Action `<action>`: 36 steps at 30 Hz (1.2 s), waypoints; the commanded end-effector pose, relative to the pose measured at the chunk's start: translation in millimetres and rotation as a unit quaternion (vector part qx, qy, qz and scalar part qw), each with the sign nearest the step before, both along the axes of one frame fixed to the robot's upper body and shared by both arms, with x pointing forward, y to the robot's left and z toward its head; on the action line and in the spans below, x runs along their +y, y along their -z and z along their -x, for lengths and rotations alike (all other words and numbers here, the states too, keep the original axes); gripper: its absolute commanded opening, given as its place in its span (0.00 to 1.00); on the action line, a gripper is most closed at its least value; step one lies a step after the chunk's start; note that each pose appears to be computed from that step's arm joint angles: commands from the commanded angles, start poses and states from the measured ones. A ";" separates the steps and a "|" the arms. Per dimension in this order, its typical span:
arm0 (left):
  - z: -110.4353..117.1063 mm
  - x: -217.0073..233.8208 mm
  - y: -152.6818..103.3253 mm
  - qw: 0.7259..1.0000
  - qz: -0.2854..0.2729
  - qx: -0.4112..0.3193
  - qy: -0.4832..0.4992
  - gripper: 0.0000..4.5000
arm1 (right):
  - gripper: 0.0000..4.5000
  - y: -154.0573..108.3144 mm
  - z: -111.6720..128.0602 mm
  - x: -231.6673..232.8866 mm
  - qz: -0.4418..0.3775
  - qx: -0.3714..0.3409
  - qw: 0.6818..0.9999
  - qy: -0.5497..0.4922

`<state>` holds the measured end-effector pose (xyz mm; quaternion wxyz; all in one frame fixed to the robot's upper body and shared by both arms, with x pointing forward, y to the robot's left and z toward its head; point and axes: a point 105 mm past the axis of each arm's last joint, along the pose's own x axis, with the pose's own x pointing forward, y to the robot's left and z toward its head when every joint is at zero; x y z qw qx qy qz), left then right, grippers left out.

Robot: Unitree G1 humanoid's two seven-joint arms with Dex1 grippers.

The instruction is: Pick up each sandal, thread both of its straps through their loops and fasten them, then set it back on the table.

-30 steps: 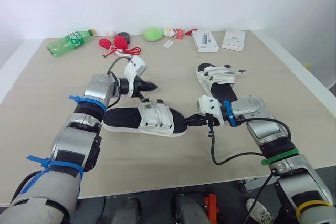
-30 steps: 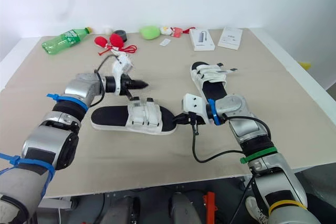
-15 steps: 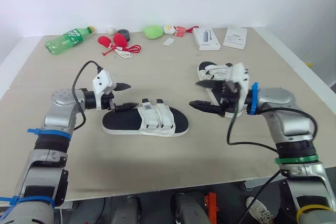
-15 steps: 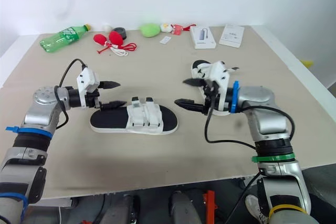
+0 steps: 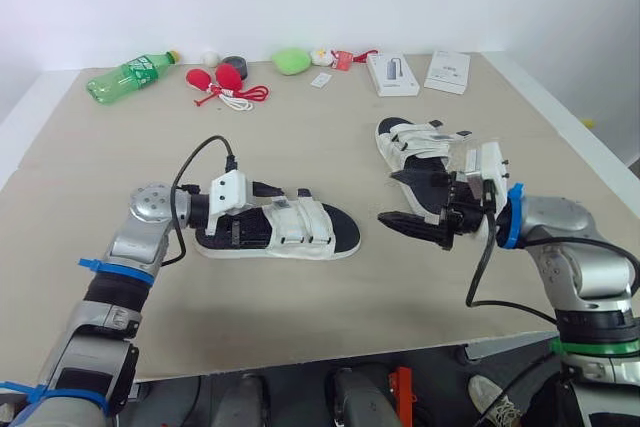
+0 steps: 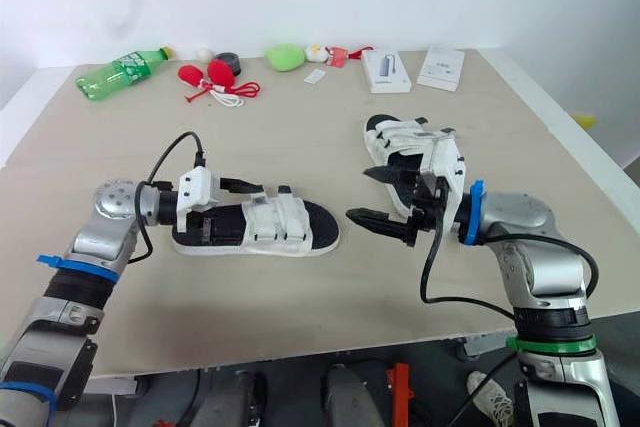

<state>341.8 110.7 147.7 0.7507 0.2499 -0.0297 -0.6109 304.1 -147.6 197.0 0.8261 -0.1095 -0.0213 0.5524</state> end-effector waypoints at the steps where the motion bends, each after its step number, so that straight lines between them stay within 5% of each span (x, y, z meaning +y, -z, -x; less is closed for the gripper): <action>1: 1.3 -12.1 -11.5 1.000 0.027 -0.006 0.010 0.98 | 0.99 -11.4 6.8 9.6 -0.001 -0.035 0.999 -0.018; 5: -0.1 -18.1 -7.9 1.000 0.028 0.011 0.009 0.80 | 1.00 -7.0 9.5 13.3 0.011 -0.031 0.999 -0.034; 10: -8.8 -16.1 -8.7 0.999 0.038 0.020 -0.031 0.25 | 1.00 -4.8 12.7 17.1 0.018 -0.028 0.998 -0.046; 13: -20.3 -9.4 -16.6 0.996 0.054 0.017 -0.075 0.01 | 1.00 -4.6 11.7 16.4 0.022 -0.031 0.998 -0.042; 16: -50.1 11.5 -27.7 0.979 0.057 -0.009 -0.195 0.01 | 1.00 -5.1 7.9 14.2 0.024 -0.040 0.999 -0.024; 19: -90.7 57.4 -42.5 0.918 0.046 -0.064 -0.389 0.01 | 1.00 -7.3 -2.4 11.1 0.019 -0.052 0.998 0.011; 24: -111.0 109.9 -47.5 0.807 0.045 -0.076 -0.584 0.01 | 1.00 -6.1 -12.0 14.2 0.026 -0.063 0.997 0.029; 27: -111.7 119.9 -43.3 0.763 0.059 -0.058 -0.641 0.01 | 1.00 -4.7 -14.4 17.9 0.019 -0.061 0.998 0.030; 32: -109.7 112.0 -37.4 0.738 0.088 -0.031 -0.668 0.01 | 1.00 -3.6 -17.7 22.2 0.021 -0.064 0.997 0.027; 36: -106.0 100.9 -34.5 0.749 0.102 -0.018 -0.655 0.01 | 1.00 -4.6 -22.7 23.2 0.023 -0.066 0.997 0.029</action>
